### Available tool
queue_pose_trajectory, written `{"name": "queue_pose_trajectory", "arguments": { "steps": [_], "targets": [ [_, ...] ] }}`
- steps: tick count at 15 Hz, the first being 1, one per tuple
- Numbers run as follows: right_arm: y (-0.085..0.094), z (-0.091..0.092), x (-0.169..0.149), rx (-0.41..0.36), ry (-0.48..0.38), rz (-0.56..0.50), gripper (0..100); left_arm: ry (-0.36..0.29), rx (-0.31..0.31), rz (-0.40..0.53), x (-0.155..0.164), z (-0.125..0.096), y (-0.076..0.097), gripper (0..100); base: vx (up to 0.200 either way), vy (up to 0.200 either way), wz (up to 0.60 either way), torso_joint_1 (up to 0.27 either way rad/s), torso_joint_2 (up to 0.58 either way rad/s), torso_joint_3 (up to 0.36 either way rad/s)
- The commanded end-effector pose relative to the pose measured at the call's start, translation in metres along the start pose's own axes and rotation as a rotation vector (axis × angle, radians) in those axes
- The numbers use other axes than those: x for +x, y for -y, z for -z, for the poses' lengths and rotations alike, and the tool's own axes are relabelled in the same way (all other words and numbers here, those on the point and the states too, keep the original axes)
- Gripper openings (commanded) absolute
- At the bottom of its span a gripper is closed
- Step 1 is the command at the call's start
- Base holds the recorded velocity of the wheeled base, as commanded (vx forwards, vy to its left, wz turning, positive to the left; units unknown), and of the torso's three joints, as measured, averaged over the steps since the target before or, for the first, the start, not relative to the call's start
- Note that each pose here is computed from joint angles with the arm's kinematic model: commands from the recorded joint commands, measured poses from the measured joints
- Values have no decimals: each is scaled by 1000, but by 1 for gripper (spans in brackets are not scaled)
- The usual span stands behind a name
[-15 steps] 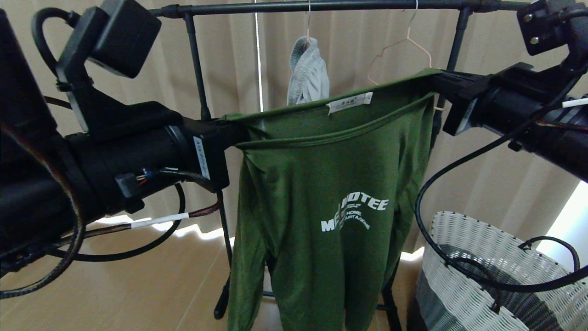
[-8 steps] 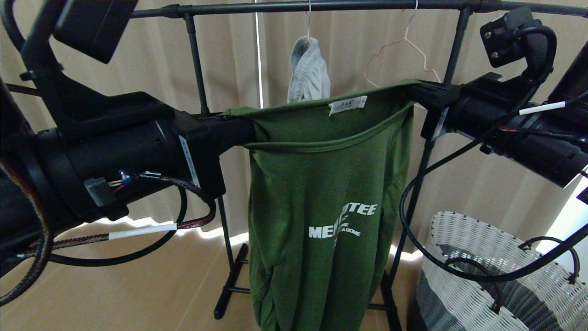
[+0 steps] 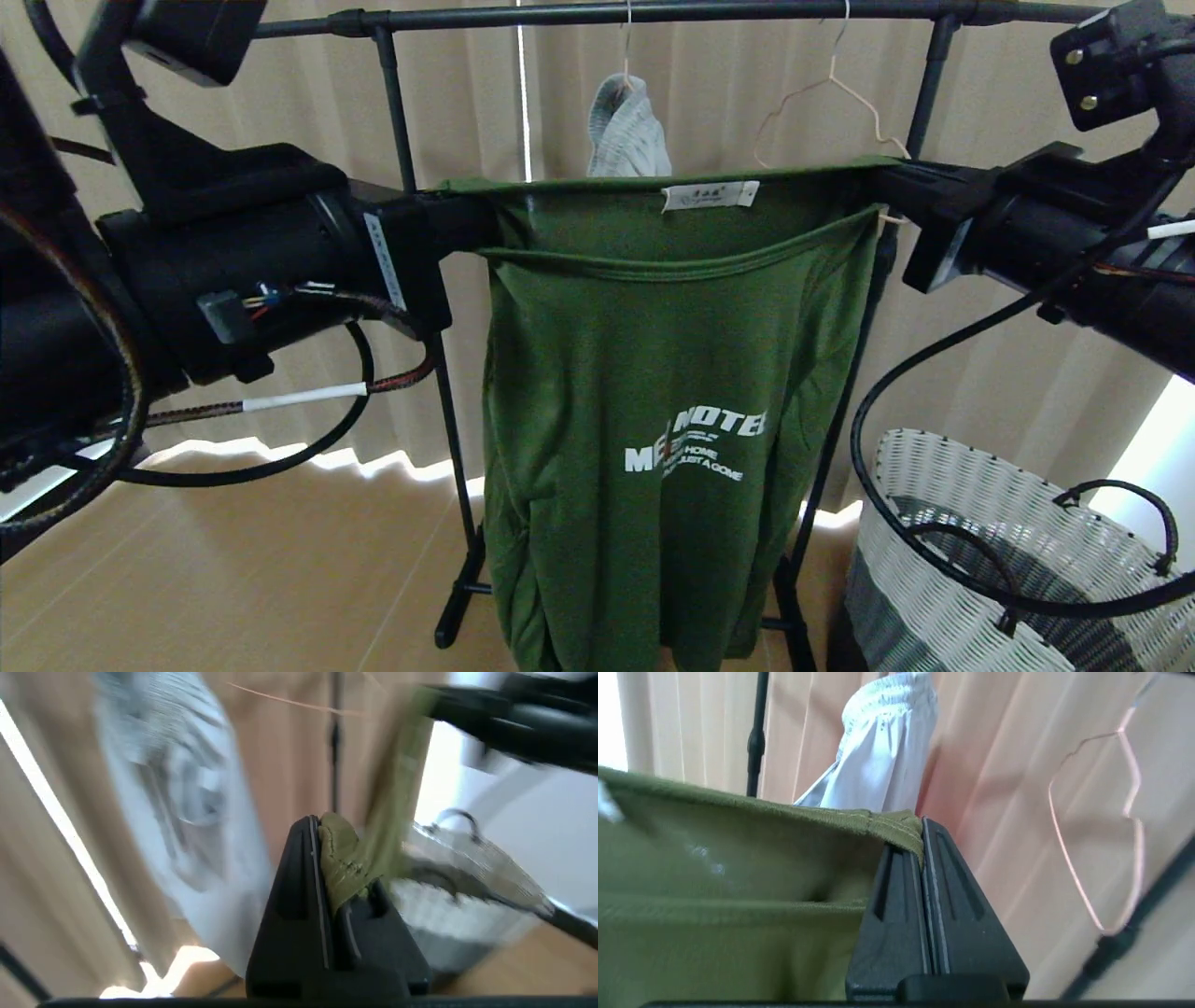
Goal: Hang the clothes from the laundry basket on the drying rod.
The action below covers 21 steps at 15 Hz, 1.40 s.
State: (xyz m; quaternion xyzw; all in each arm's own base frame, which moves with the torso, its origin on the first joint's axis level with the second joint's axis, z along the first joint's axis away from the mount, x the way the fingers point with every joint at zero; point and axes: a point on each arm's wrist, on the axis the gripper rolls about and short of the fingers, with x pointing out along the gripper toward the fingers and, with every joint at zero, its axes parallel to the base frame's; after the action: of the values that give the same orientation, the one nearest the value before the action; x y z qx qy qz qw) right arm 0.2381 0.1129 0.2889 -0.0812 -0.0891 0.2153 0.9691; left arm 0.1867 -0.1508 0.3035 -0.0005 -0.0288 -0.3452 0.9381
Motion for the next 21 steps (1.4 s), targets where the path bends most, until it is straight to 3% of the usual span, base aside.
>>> {"name": "queue_pose_trajectory", "arguments": {
  "steps": [1, 5, 10, 16, 21],
  "targets": [
    [4, -23, -39, 1, 23, 1, 0, -5, 0, -54, 29, -1, -15, 0, 0, 0, 0, 0, 0, 0],
    [6, -38, -85, 55, -24, -23, 0, -37, -7, -210, 72, 11, -28, 0, 0, 0, 0, 0, 0, 0],
    [-6, -22, -104, 96, -69, -93, 0, -7, -42, -281, 103, 13, -33, 0, 0, 0, 0, 0, 0, 0],
    [-7, -13, -98, 91, -99, -129, 0, -13, -67, -296, 88, 12, -32, 0, 0, 0, 0, 0, 0, 0],
    [13, -4, -52, 60, -88, -14, 0, -53, -61, -286, 41, 18, -27, 0, 0, 0, 0, 0, 0, 0]
  ]
}}
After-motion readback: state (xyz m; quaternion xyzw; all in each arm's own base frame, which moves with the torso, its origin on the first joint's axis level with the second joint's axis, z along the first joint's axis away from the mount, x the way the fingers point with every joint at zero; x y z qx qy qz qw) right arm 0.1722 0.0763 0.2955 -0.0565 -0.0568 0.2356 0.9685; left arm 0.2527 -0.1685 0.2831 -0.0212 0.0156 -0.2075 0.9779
